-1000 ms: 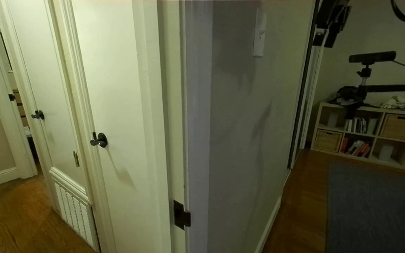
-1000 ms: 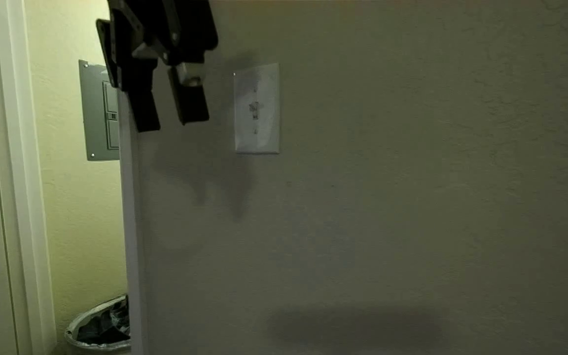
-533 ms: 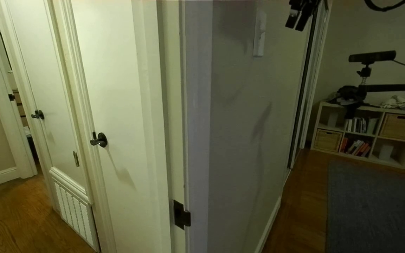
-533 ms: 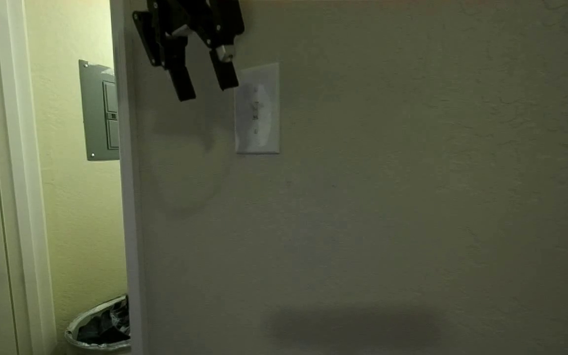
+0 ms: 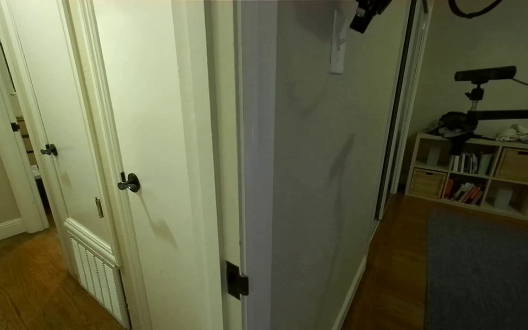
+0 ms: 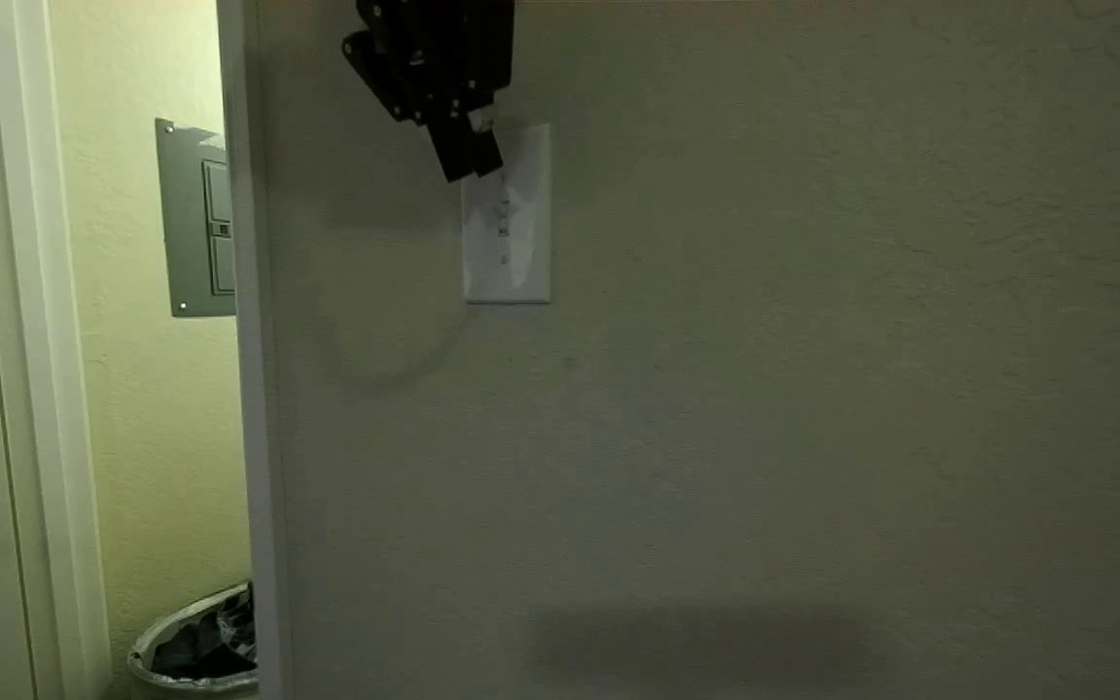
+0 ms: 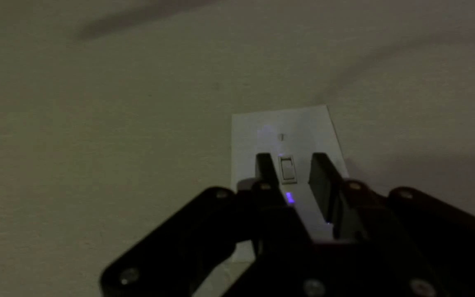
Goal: Turn off the light
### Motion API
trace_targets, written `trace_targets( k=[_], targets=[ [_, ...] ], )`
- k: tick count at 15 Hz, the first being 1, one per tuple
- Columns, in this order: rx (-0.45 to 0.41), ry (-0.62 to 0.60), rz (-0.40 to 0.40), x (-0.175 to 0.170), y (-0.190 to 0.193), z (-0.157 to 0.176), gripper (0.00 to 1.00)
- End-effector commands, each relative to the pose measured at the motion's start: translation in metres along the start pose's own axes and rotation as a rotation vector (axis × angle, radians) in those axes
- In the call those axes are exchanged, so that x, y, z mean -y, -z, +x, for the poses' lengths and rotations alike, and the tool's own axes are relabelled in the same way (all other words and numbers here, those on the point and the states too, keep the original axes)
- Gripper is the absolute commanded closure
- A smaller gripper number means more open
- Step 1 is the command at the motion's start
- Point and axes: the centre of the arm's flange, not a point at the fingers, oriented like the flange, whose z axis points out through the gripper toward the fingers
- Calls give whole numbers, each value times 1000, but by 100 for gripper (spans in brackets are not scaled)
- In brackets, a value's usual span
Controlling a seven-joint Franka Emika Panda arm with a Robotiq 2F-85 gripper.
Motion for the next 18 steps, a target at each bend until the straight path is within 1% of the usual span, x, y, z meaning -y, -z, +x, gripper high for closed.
trace_targets(
  k=[1, 2, 4, 5, 6, 7, 9, 13, 17, 18],
  targets=[
    [-39, -3, 36, -11, -14, 17, 95],
    [-42, -1, 38, -12, -17, 20, 98],
    [-36, 2, 42, -13, -23, 25, 100],
    [-31, 1, 49, -13, -25, 25, 96],
    [-27, 2, 56, -13, -24, 24, 97],
    [-23, -1, 61, -13, -25, 23, 95],
    [-13, -11, 75, -14, -27, 18, 94],
    [26, -22, 103, -13, -34, 5, 96],
    [102, -16, 109, -10, -49, -13, 95],
    [104, -16, 102, -11, -46, -14, 95]
  ],
)
